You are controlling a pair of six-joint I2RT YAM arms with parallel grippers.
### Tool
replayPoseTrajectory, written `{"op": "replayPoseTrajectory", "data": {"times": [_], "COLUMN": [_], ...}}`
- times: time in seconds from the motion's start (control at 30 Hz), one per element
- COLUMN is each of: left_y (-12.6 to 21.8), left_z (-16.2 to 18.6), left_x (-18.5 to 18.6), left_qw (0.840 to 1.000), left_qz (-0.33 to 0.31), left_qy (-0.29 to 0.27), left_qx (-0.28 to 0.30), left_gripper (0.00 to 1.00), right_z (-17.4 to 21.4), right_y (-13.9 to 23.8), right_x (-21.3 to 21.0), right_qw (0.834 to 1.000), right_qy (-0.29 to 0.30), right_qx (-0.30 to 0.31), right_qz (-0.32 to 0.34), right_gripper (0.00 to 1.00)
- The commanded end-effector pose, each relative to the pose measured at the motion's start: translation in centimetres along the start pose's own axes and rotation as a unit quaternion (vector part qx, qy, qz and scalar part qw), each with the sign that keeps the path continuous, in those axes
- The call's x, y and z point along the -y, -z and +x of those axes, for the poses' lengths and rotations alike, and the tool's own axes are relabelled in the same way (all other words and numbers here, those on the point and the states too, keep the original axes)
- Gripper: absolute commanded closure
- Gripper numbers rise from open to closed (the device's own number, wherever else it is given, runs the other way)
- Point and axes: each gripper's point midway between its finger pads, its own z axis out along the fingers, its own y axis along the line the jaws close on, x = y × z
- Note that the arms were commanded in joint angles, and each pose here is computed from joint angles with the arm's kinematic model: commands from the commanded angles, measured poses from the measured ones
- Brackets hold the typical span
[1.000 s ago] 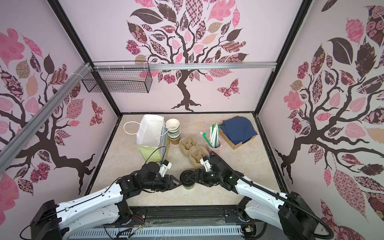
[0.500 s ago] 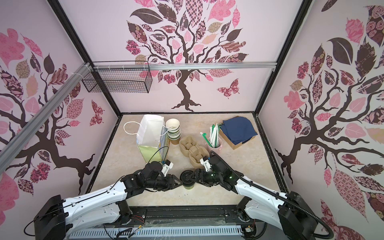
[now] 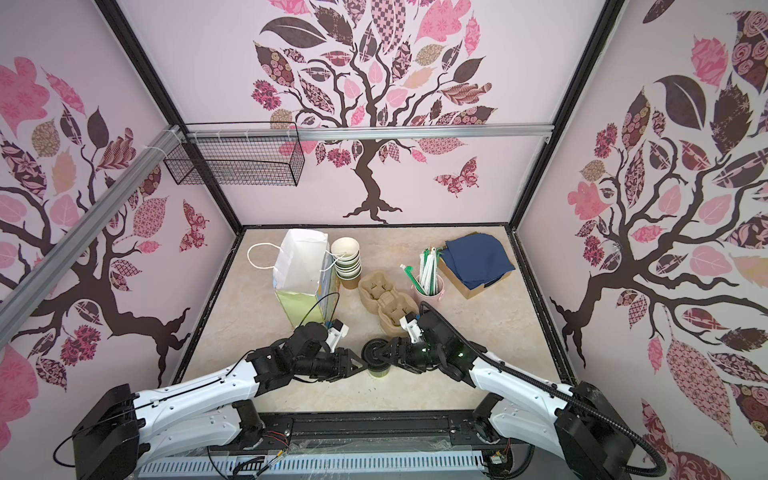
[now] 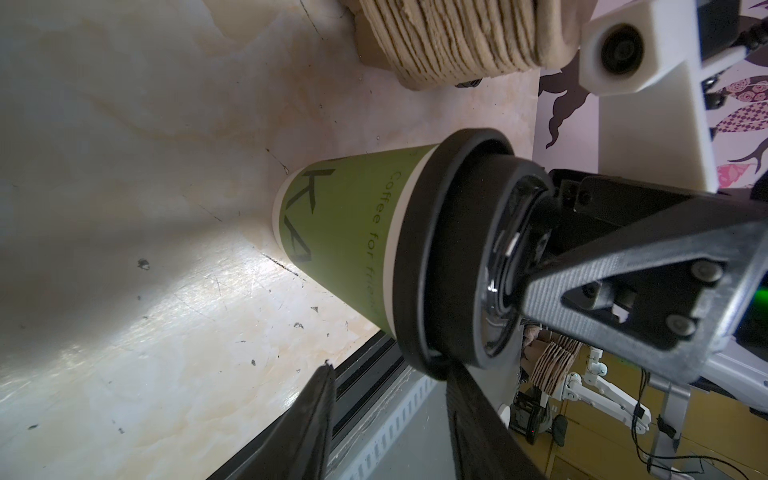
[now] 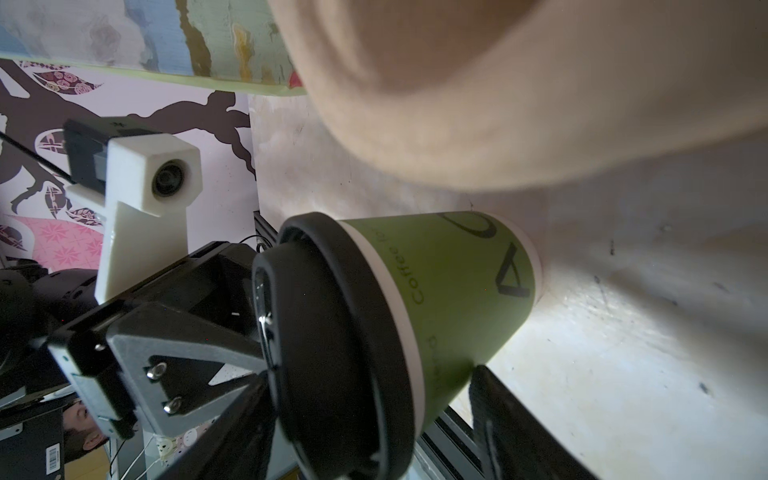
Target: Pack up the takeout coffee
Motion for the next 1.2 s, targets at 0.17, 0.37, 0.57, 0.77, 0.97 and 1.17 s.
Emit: {"op": "replayPoseTrajectory", "data": {"times": [0.17, 0.37, 0.57, 0.77, 0.97, 1.17], "left_y": [-0.6, -0.7, -0.9, -1.0, -1.1, -0.7], "left_z": [0.1, 0.5, 1.5, 1.9, 2.0, 1.3], "left_x": [-2.7, -3.9, -5.6, -6.7, -7.5, -6.5], "left_qw": [0.999, 0.997, 0.993, 0.99, 0.987, 0.988], "left_qz": [-0.05, -0.079, -0.111, -0.134, -0.152, -0.149], "left_qy": [0.019, 0.024, 0.025, 0.024, 0.023, 0.009], "left_qx": [0.002, -0.007, -0.031, -0.041, -0.046, -0.035], "left_gripper": [0.53, 0.53, 0.54, 0.54, 0.54, 0.53], "right_z": [0.8, 1.2, 1.3, 1.2, 1.2, 1.2], "right_y": [0.0, 0.1, 0.1, 0.2, 0.2, 0.3], "right_x": [2.5, 3.3, 3.4, 3.2, 3.0, 2.9], "right_qw": [0.999, 0.998, 0.998, 0.998, 0.998, 0.999], "right_qy": [-0.016, -0.024, -0.025, -0.024, -0.024, -0.023], "right_qx": [-0.009, -0.009, -0.01, -0.009, -0.009, -0.008], "right_qz": [0.046, 0.056, 0.056, 0.053, 0.051, 0.048], "right_gripper": [0.27, 0.29, 0.29, 0.29, 0.29, 0.29]}}
